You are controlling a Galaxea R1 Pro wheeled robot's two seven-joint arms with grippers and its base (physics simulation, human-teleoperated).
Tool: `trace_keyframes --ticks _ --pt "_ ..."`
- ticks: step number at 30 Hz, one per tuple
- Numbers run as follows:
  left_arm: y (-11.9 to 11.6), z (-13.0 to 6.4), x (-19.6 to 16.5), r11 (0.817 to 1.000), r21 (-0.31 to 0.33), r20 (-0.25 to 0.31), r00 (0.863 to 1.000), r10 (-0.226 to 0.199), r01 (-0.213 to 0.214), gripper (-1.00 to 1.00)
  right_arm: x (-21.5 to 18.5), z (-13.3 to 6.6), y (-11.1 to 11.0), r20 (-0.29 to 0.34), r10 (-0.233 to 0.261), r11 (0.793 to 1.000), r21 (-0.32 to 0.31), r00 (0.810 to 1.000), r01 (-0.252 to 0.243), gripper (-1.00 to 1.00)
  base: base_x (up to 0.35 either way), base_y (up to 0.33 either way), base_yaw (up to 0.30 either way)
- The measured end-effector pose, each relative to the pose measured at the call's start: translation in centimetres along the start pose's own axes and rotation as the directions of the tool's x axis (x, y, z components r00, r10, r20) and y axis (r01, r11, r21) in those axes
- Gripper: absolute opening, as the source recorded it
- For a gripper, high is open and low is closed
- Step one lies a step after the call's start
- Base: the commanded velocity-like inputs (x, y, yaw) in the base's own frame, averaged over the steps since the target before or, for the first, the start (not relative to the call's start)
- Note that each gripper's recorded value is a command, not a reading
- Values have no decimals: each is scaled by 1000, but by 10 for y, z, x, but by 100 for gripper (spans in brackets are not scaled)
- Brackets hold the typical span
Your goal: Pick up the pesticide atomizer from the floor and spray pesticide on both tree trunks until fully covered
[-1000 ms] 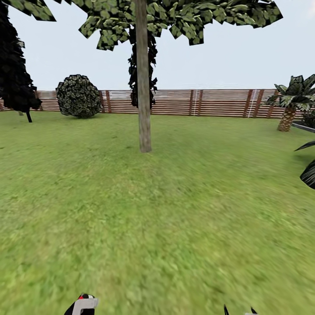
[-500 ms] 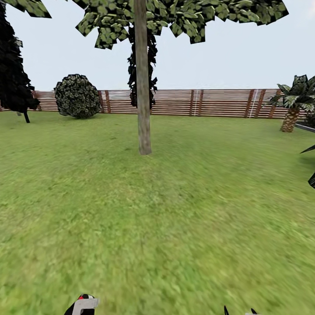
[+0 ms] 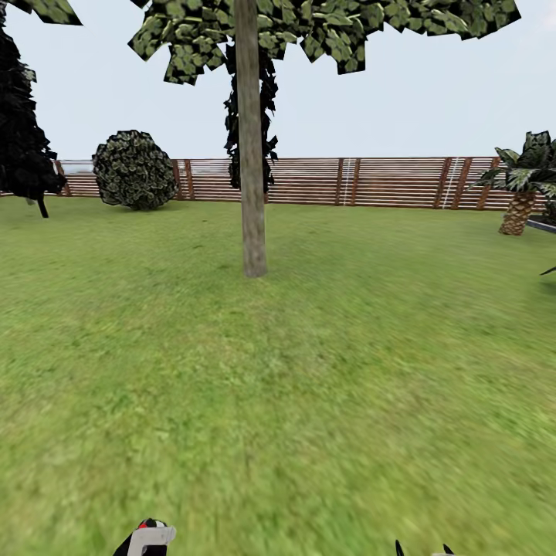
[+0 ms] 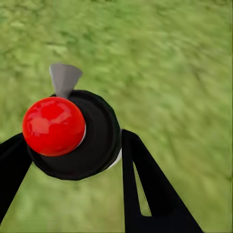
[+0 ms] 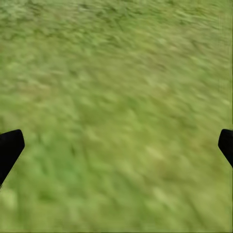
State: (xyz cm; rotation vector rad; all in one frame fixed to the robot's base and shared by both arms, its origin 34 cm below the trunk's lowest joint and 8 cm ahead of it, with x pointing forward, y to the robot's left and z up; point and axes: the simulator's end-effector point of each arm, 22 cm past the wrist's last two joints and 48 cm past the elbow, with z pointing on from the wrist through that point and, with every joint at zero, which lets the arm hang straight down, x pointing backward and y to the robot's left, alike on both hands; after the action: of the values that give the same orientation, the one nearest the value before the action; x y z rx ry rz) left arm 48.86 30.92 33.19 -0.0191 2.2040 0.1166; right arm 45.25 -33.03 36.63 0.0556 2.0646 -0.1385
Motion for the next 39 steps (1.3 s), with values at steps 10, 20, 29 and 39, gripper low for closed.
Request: trace_keyframes --ticks 10,20,29,39 --pt "0 0 0 1000 0 0 1000 0 0 -100 0 0 0 0 0 1000 0 1000 0 100 340 0 0" --pt "0 0 0 1000 0 1 1000 0 0 -100 -1 0 0 1 1 1000 1 1000 -1 100 340 0 0" --pt "0 0 0 1000 0 1 1000 0 0 -100 -1 0 0 1 1 1000 1 1000 -1 100 340 0 0" --pt "0 0 0 1000 0 0 1000 0 0 -100 0 0 0 0 0 1000 0 1000 0 100 340 0 0"
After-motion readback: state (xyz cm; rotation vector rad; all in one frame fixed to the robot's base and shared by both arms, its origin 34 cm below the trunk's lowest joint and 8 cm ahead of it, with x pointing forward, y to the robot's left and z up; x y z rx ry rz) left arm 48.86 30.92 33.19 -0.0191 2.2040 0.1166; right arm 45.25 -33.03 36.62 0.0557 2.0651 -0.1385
